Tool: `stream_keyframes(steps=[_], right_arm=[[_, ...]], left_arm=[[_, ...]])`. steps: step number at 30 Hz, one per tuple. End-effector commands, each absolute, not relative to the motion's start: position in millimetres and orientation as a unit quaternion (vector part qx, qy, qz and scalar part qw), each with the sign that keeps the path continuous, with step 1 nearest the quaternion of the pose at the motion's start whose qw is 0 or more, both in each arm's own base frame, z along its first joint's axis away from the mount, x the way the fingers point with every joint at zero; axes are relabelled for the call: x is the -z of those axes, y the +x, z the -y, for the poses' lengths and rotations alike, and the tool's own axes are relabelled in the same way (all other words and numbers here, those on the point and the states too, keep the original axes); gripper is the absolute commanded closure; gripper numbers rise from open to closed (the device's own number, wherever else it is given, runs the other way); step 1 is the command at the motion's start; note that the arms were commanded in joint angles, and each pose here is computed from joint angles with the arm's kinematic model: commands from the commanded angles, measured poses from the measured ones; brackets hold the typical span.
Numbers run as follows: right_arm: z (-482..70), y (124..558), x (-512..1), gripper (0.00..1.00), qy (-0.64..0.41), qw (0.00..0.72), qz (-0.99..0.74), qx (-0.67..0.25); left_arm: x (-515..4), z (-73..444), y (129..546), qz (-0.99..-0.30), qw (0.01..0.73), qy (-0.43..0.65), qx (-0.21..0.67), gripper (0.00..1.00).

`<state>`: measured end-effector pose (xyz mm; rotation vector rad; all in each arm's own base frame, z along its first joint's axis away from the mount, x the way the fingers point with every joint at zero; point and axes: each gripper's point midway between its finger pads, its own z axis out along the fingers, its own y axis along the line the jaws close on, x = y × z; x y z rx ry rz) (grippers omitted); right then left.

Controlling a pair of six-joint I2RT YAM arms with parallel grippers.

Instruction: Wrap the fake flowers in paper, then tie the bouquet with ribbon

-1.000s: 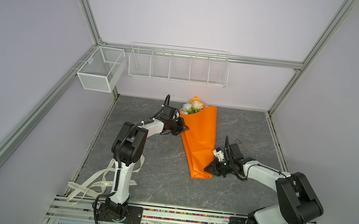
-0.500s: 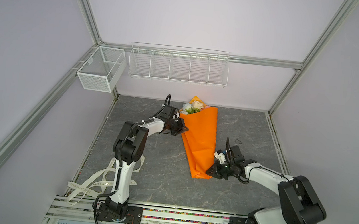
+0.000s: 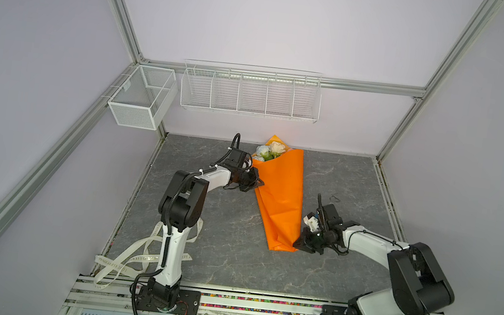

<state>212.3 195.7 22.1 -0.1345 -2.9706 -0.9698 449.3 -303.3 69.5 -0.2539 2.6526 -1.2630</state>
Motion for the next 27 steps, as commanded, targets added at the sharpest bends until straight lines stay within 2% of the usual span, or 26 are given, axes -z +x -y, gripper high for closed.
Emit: stream_keyframes(steps=[1,4,9,14,19,24,27], right_arm=[[-182,197,-21,0.82,-0.037,0.006,0.960,0.278],[-176,199,-35,0.77,-0.034,-0.025,0.963,0.266],[-167,207,-45,0.75,-0.038,-0.058,0.968,0.242],[-199,230,-71,0.81,-0.022,-0.073,0.946,0.316],[-204,231,-39,0.83,-0.035,-0.032,0.952,0.304],[-183,211,-1,0.86,-0.060,0.008,0.968,0.243],[-178,203,2,0.86,-0.059,0.012,0.970,0.236]], left_arm=[[-73,305,451,-0.894,0.096,-0.074,0.431,1.00],[-75,304,451,-0.894,0.097,-0.074,0.430,1.00],[-74,304,449,-0.894,0.094,-0.073,0.432,1.00],[-68,300,441,-0.898,0.089,-0.067,0.425,1.00],[-62,300,438,-0.899,0.083,-0.063,0.426,1.00],[-54,293,436,-0.909,0.084,-0.056,0.404,1.00],[-49,288,437,-0.913,0.085,-0.051,0.396,1.00]])
